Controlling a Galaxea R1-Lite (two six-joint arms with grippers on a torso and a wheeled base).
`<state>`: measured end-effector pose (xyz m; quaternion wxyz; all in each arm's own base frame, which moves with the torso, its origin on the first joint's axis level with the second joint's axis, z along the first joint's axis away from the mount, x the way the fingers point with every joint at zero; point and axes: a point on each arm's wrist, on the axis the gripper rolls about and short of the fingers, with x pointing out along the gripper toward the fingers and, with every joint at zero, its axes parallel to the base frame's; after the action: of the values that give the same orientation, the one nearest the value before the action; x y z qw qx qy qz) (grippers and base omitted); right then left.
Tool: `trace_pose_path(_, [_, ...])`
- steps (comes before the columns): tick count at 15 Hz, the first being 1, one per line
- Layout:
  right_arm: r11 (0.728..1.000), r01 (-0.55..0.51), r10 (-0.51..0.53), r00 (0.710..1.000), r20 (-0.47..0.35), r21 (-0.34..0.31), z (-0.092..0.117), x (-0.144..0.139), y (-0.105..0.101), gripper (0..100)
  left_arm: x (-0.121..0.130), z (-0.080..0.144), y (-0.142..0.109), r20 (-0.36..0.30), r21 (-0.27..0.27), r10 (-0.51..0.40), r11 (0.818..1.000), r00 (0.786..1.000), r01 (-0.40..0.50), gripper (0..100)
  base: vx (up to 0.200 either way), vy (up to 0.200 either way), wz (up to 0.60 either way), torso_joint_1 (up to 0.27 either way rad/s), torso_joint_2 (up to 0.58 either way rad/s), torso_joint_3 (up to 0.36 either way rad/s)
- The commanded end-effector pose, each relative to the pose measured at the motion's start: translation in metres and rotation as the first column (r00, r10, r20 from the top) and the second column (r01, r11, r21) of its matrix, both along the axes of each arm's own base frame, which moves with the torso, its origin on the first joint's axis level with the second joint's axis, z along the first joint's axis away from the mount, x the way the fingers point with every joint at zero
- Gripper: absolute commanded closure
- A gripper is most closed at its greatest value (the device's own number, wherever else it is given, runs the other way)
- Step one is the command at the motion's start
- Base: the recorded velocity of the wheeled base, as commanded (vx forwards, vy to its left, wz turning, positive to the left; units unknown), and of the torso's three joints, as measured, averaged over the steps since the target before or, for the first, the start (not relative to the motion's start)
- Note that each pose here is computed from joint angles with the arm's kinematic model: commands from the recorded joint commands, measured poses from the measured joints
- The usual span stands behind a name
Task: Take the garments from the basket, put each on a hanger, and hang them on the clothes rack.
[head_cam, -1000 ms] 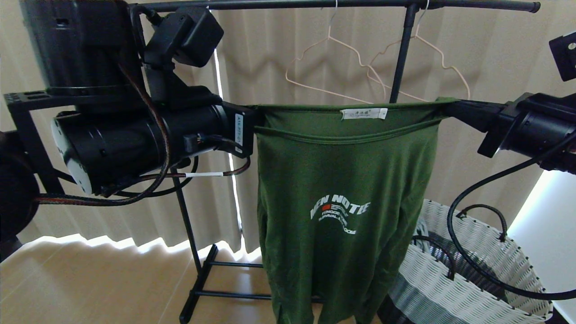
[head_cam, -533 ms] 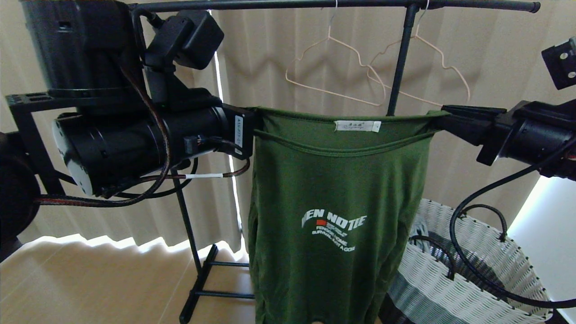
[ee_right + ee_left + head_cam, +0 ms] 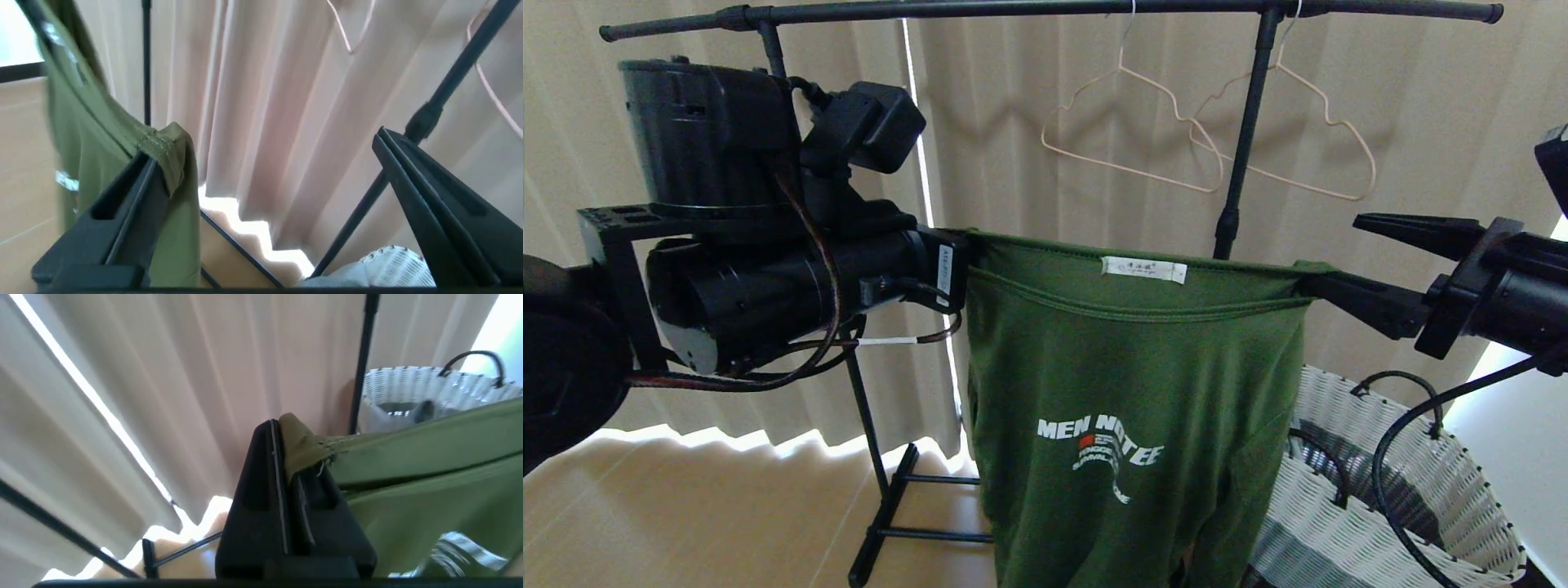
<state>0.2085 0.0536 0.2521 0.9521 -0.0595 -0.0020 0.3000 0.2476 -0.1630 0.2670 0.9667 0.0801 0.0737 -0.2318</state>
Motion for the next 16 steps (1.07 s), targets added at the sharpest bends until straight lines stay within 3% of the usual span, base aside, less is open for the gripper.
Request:
trace_pose_path(1, [1.0, -0.004, 0.003, 1.0, 0.025, 0.008, 0.005, -0.008, -0.001, 0, 0.005, -0.003, 0.005, -0.004, 0.014, 0.023, 1.0, 1.0, -0.023, 100, 0.0, 0.0, 0.0, 0.0, 0.0, 0.0])
trace_pose_path(7, [0.999, -0.048, 0.048, 0.999, -0.002, 0.015, -0.002, -0.014, 0.006, 0, 0.013, -0.005, 0.013, 0.003, 0.042, 0.056, 0.998, 0.998, -0.056, 100, 0.0, 0.0, 0.0, 0.0, 0.0, 0.0])
trace_pose_path(11, [0.983, -0.154, 0.155, 0.988, 0.0, 0.102, 0.01, -0.035, 0.013, 0, 0.017, -0.007, 0.02, 0.0, 0.042, 0.082, 0.996, 0.997, -0.082, 100, 0.0, 0.0, 0.0, 0.0, 0.0, 0.0])
trace_pose_path(16, [0.981, -0.165, 0.168, 0.985, -0.026, 0.098, -0.002, -0.044, 0.01, 0, 0.017, -0.009, 0.022, -0.004, 0.05, 0.106, 0.993, 0.994, -0.106, 100, 0.0, 0.0, 0.0, 0.0, 0.0, 0.0])
